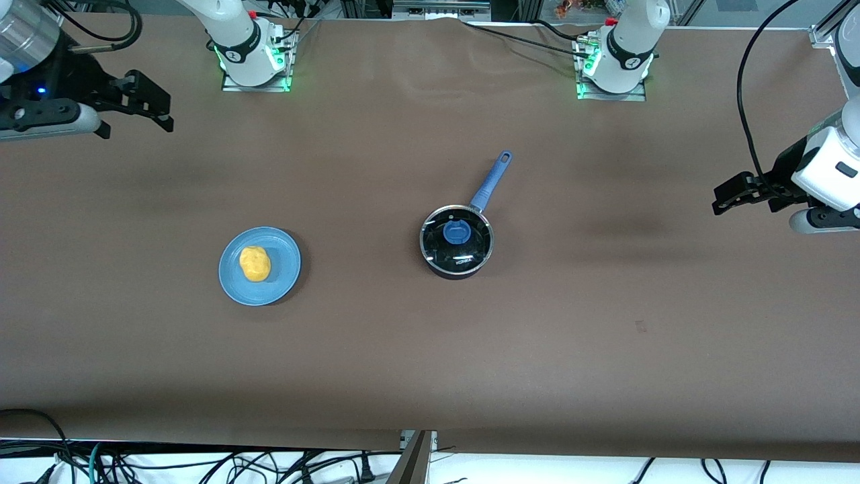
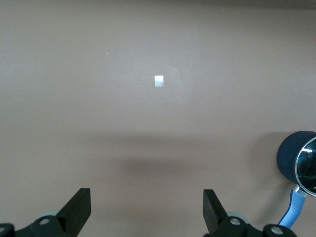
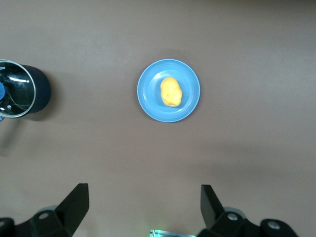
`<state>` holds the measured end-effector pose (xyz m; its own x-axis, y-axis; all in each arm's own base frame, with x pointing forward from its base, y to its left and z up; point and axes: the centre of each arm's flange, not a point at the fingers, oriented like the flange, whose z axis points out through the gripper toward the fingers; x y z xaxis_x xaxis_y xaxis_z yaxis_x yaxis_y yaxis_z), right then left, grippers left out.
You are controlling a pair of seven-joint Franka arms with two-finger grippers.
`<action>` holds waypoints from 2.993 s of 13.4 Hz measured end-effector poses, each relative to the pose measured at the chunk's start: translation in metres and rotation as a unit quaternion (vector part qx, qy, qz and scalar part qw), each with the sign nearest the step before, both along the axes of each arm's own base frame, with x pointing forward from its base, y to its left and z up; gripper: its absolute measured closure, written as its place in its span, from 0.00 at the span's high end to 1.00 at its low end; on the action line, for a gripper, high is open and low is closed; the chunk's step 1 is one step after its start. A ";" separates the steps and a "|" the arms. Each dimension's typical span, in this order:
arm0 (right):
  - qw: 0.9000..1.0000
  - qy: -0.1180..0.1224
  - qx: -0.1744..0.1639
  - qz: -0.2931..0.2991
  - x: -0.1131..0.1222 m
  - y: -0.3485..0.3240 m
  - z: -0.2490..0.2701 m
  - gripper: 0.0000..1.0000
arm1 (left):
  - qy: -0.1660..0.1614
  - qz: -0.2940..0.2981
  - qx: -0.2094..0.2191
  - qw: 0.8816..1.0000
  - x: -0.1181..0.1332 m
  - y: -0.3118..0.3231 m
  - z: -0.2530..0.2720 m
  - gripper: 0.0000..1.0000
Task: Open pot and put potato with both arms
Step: 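Move the left gripper over the pot and lower onto the lid knob, then grasp the blue lid knob with the left gripper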
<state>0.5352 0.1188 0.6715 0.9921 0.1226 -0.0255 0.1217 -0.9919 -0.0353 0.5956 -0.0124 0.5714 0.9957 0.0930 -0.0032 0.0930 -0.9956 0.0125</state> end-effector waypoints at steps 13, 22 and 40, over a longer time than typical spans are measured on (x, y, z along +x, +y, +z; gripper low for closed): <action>1.000 -0.010 0.002 0.000 0.002 0.000 0.002 1.00 | 0.011 0.000 0.000 1.000 0.003 0.000 -0.011 1.00; 1.000 -0.010 0.002 -0.004 0.003 -0.003 0.002 0.99 | 0.026 -0.003 -0.023 0.999 0.005 -0.100 -0.035 1.00; 1.000 -0.010 0.001 -0.005 0.004 -0.005 0.001 1.00 | 0.008 0.000 -0.050 0.999 -0.043 -0.421 -0.275 1.00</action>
<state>0.5389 0.1140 0.6726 0.9937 0.1120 -0.0058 0.1118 -0.9931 -0.0347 0.5530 -0.4329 0.2968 0.9954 0.0920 -0.0282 0.0945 -0.9895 0.1096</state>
